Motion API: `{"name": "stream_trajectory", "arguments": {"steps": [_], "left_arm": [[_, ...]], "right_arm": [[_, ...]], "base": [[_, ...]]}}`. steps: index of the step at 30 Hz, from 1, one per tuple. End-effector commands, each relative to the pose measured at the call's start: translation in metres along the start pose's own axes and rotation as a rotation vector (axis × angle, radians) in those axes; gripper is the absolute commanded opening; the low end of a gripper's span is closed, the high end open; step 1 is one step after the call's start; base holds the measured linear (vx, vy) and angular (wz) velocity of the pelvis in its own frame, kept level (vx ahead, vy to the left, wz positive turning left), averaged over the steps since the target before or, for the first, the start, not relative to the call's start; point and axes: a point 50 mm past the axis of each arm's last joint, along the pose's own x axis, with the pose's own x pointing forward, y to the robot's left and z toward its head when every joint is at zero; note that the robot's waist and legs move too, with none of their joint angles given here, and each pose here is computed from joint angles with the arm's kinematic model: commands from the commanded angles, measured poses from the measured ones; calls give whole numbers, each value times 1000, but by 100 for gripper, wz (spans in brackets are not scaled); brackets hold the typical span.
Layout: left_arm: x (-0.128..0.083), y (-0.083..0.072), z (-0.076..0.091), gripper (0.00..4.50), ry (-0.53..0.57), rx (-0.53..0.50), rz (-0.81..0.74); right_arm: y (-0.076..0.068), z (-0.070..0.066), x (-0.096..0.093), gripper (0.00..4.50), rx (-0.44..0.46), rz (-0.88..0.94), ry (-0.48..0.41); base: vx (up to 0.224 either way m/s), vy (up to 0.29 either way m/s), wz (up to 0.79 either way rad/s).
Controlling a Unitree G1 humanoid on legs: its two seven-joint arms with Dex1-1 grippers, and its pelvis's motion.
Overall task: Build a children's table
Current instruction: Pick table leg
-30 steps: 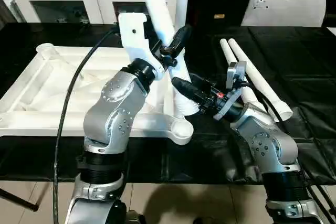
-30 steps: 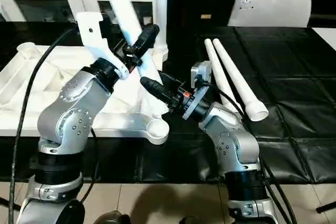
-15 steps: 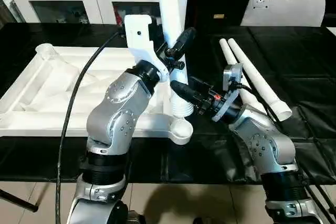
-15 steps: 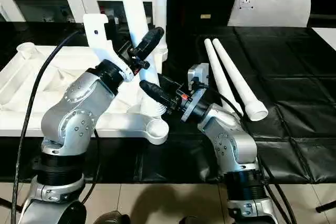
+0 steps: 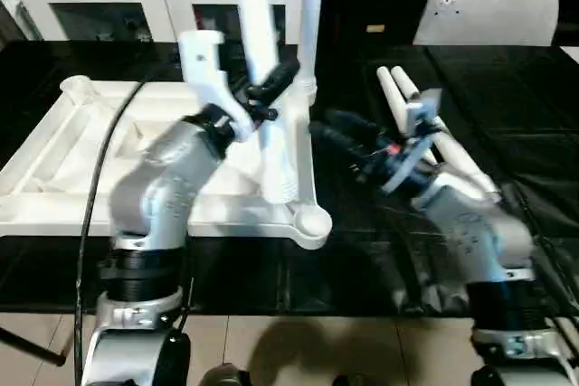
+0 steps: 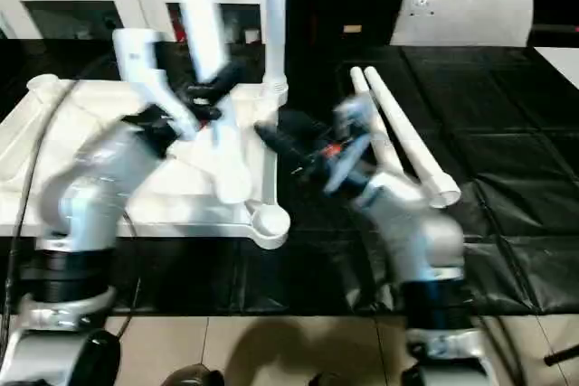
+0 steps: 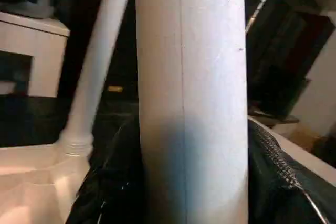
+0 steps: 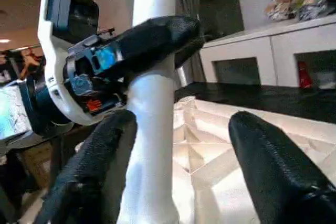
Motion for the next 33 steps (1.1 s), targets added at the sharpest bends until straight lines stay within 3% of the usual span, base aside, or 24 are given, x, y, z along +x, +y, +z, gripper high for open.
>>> {"name": "stream_trajectory", "arguments": {"steps": [1, 4, 9, 14, 20, 30, 33], "left_arm": [[3, -6, 5, 190, 0, -10, -65], [1, -7, 12, 190, 25, -44, -212], [1, -18, 18, 190, 67, -40, -427], [1, -25, 19, 188, 68, -22, -494], [7, -46, 25, 188, 27, 11, -671], [5, -63, 19, 187, 88, 59, -849], [7, -62, 18, 186, 99, 68, -854]], "right_arm": [[3, 9, 1, 342, -11, 34, -8], [5, 16, -5, 350, 29, 150, 108], [5, 14, -8, 350, 18, 245, 253], [7, 14, -7, 356, 23, 279, 275], [12, 14, 0, 356, 47, 366, 328], [13, 9, 5, 356, 65, 430, 388], [13, 10, 6, 317, 69, 447, 394]], "base": [[0, 0, 0], [0, 0, 0], [0, 0, 0], [0, 0, 0], [0, 0, 0], [0, 0, 0], [0, 0, 0]]}}
